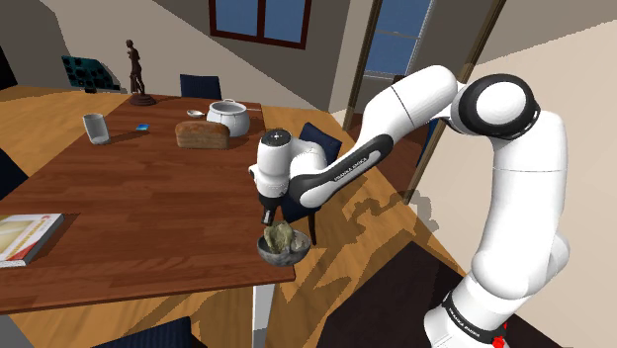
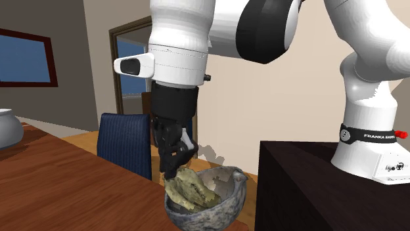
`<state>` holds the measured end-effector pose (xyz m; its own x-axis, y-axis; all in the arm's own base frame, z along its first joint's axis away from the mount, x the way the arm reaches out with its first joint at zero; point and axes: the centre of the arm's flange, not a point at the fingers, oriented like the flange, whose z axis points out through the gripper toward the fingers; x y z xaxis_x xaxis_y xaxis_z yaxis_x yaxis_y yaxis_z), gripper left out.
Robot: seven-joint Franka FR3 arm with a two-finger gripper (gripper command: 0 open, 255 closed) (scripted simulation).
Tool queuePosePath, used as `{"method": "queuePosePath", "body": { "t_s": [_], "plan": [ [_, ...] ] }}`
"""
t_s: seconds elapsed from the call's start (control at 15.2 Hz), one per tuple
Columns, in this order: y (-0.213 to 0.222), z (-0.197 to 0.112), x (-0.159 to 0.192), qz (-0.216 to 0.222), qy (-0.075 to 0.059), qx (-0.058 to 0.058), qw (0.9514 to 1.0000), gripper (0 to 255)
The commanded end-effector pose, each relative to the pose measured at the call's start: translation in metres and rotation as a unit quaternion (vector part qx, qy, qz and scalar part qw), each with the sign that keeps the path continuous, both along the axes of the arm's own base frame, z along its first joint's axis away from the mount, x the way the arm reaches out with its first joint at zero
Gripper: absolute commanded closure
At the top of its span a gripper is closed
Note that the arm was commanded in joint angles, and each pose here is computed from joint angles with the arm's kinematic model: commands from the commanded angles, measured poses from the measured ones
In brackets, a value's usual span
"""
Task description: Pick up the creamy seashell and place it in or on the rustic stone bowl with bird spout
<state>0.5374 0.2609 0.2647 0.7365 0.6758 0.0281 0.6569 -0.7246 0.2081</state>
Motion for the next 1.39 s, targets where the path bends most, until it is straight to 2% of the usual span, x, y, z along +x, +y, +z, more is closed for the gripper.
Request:
{"method": "queuePosePath", "body": {
  "t_s": [0.0, 0.4, 0.46, 0.53, 0.66, 0.73, 1.32],
  "plan": [
    [0.000, 0.000, 0.000, 0.000, 0.000, 0.000, 1.0000, 255],
    [0.000, 0.000, 0.000, 0.000, 0.000, 0.000, 1.0000, 255],
    [0.000, 0.000, 0.000, 0.000, 0.000, 0.000, 1.0000, 0],
    [-0.020, 0.009, -0.005, 0.005, -0.015, 0.030, 0.9994, 0],
    [-0.060, 0.022, -0.016, 0.016, -0.044, 0.091, 0.9948, 0],
    [-0.074, 0.025, -0.019, 0.019, -0.054, 0.110, 0.9923, 0],
    [-0.070, -0.013, -0.009, 0.019, -0.054, 0.110, 0.9923, 0]
  ]
}}
